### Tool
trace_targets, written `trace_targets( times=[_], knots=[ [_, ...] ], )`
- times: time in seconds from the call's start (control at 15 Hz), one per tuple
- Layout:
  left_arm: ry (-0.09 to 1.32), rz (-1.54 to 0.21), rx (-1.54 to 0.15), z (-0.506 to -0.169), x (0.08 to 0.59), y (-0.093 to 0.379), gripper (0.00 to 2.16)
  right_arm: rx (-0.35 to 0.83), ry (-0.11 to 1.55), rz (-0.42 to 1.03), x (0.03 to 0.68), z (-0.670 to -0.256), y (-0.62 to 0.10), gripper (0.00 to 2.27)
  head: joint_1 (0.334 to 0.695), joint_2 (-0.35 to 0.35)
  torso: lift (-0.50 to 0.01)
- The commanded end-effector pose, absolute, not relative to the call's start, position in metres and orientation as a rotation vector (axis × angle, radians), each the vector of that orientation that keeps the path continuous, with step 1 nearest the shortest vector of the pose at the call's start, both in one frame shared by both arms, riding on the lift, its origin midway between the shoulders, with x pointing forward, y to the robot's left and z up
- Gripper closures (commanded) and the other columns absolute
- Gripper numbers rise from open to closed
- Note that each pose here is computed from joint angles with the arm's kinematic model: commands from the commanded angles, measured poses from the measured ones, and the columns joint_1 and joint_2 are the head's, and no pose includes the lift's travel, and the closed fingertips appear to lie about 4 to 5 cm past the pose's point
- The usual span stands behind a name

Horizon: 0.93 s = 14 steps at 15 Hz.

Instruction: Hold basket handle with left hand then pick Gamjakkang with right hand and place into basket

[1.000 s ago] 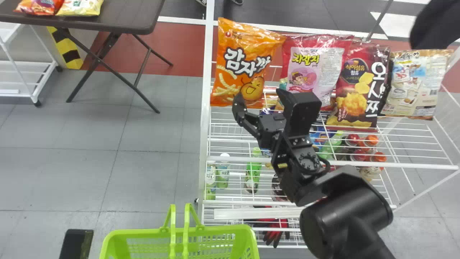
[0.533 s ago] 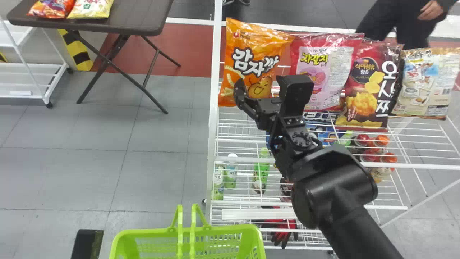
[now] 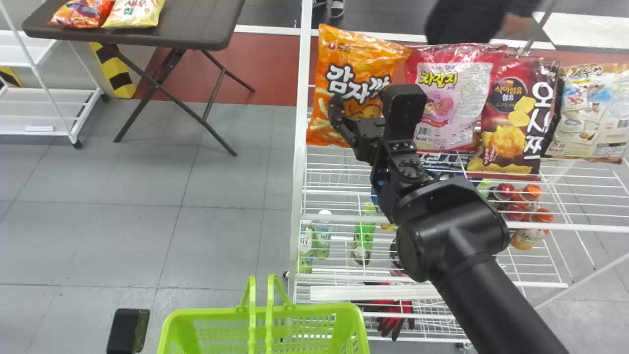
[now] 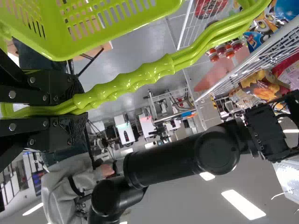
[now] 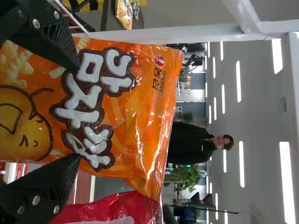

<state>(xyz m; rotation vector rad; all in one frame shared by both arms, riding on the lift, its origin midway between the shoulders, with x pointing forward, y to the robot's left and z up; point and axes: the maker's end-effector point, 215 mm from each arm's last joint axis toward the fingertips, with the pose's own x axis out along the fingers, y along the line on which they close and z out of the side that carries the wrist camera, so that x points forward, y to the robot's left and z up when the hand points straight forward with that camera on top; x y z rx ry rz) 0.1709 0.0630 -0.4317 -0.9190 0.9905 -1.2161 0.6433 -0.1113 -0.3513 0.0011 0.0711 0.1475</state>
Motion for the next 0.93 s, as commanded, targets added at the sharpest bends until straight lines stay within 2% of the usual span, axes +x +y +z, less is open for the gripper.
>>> trace_targets(
  times=[0.0, 0.07, 0.13, 0.27, 0.33, 0.87],
  knots=[
    [0.988, -1.216, -0.920, -0.433, 0.173, 0.064, 2.15, 0.005, 0.062, 0.171, 0.647, -0.350, -0.109, 1.07, 0.695, -0.069, -0.020],
    [0.989, -1.215, -0.921, -0.434, 0.174, 0.064, 2.15, 0.004, 0.062, 0.179, 0.647, -0.350, -0.108, 1.54, 0.695, -0.066, -0.020],
    [0.989, -1.215, -0.921, -0.434, 0.174, 0.064, 2.15, 0.006, 0.066, 0.181, 0.645, -0.352, -0.106, 1.89, 0.695, -0.063, -0.020],
    [0.987, -1.215, -0.922, -0.434, 0.174, 0.064, 2.15, 0.018, 0.068, 0.188, 0.636, -0.351, -0.101, 2.17, 0.695, -0.059, -0.020],
    [0.988, -1.213, -0.923, -0.434, 0.175, 0.064, 2.15, 0.014, 0.070, 0.188, 0.632, -0.353, -0.100, 2.24, 0.695, -0.058, -0.020],
    [0.980, -1.223, -0.906, -0.434, 0.174, 0.058, 2.15, 0.007, 0.051, 0.210, 0.573, -0.323, -0.117, 2.24, 0.695, -0.064, -0.020]
  ],
)
